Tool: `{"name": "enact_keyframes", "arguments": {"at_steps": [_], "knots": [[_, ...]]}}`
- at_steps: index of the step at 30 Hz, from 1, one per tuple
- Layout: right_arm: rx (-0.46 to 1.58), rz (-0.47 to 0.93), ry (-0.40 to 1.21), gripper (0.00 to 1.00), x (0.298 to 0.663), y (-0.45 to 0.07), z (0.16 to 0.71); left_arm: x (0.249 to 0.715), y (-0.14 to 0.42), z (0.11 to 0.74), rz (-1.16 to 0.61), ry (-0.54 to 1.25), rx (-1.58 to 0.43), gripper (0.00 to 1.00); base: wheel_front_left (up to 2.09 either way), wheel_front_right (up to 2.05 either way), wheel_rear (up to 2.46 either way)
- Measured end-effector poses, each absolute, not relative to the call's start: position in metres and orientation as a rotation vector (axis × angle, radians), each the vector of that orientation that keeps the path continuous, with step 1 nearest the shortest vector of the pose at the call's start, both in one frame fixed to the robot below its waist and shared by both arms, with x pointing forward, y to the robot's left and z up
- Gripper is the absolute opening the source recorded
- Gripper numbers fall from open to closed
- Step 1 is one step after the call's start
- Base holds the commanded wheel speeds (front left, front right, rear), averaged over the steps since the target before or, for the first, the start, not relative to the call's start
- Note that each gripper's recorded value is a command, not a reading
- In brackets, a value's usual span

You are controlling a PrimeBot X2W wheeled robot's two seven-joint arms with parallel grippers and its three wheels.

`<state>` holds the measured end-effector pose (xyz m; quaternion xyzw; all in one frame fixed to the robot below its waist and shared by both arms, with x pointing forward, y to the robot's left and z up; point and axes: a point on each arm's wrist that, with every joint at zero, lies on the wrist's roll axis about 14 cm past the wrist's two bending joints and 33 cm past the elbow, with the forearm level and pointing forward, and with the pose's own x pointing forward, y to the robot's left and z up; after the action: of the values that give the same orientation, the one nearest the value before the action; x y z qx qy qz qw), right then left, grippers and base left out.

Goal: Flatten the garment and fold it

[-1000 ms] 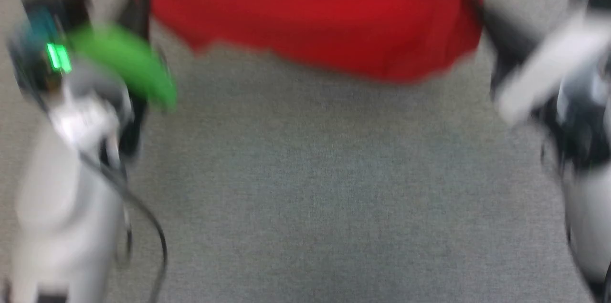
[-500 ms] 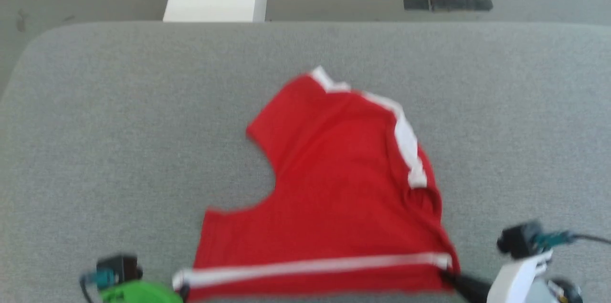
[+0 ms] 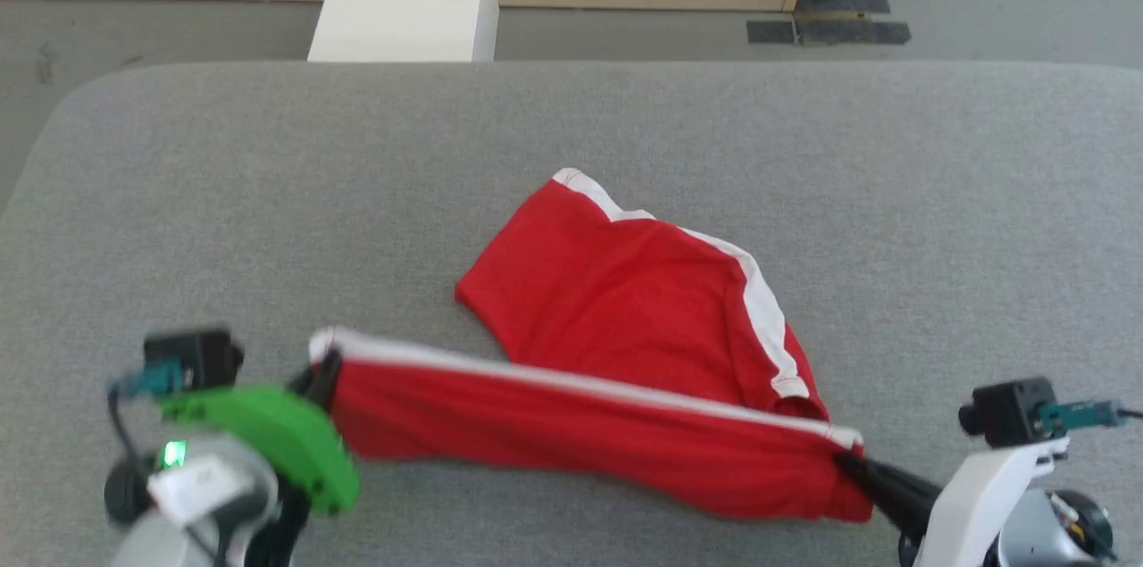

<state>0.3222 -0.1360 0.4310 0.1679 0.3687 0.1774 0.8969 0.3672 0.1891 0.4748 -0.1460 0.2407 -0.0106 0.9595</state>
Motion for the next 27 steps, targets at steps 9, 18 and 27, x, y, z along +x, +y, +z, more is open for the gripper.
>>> {"name": "enact_keyframes", "arguments": {"at_steps": [9,18,27], "knots": [[0.356,0.234,0.696,0.00,0.366,-0.163,0.437,0.470,0.149,0.492,-0.196,0.398,-0.168,0.00,0.00,0.00,0.00],[0.375,0.151,0.766,0.00,0.373,-0.182,0.417,0.520,0.114,0.445,-0.287,0.516,-0.117,0.00,0.00,0.00,0.00],[0.408,0.082,0.875,0.00,0.359,-0.193,0.386,0.553,0.071,0.418,-0.395,0.535,-0.089,0.00,0.00,0.00,0.00]]}}
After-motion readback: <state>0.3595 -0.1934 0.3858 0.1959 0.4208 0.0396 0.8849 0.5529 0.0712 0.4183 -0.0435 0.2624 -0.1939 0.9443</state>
